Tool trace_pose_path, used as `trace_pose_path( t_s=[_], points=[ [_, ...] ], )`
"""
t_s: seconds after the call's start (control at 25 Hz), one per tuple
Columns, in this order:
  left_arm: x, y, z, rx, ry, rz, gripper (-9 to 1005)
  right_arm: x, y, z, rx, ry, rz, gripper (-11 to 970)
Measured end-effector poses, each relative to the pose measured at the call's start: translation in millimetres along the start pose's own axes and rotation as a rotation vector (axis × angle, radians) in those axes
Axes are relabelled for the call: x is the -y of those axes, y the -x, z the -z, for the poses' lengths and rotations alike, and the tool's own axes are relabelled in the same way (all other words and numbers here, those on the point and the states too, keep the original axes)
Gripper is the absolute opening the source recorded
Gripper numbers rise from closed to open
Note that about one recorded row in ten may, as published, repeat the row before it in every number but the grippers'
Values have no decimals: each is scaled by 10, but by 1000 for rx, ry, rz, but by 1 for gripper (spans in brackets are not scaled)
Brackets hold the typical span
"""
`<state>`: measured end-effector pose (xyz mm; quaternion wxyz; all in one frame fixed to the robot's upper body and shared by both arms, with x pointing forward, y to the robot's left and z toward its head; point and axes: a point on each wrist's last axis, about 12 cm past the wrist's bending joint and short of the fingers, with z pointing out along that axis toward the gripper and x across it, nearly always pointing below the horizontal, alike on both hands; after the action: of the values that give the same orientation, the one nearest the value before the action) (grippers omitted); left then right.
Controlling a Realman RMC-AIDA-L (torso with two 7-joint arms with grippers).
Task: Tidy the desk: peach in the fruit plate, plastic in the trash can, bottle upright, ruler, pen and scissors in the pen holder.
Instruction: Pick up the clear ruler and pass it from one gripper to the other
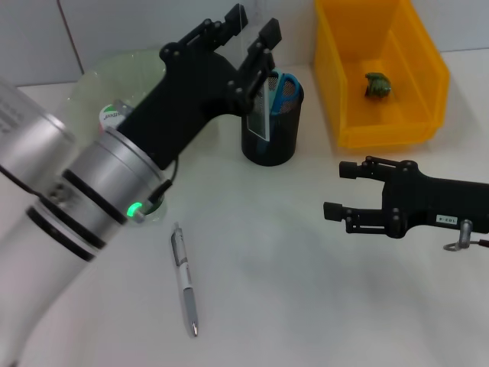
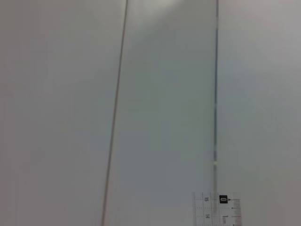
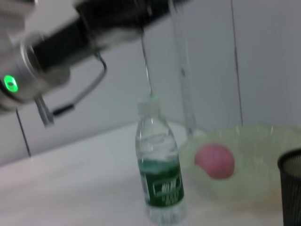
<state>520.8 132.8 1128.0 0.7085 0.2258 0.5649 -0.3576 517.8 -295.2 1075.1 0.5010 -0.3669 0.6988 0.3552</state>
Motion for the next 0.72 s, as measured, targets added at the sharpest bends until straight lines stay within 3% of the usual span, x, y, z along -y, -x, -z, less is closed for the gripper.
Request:
trace_pose_path(
  t_s=[0.32,0.52,0.72],
  points=[
    [130,-215,-15,-1,124,-54,403,-122,-228,-80,163,-104,92,814],
    [206,-281,71,8,141,-80,403,-251,-346,-204,288,-207,148,814],
    [222,-363,167,-5,163,-88,403,-365,-394,-425,312,-214,168,814]
  ],
)
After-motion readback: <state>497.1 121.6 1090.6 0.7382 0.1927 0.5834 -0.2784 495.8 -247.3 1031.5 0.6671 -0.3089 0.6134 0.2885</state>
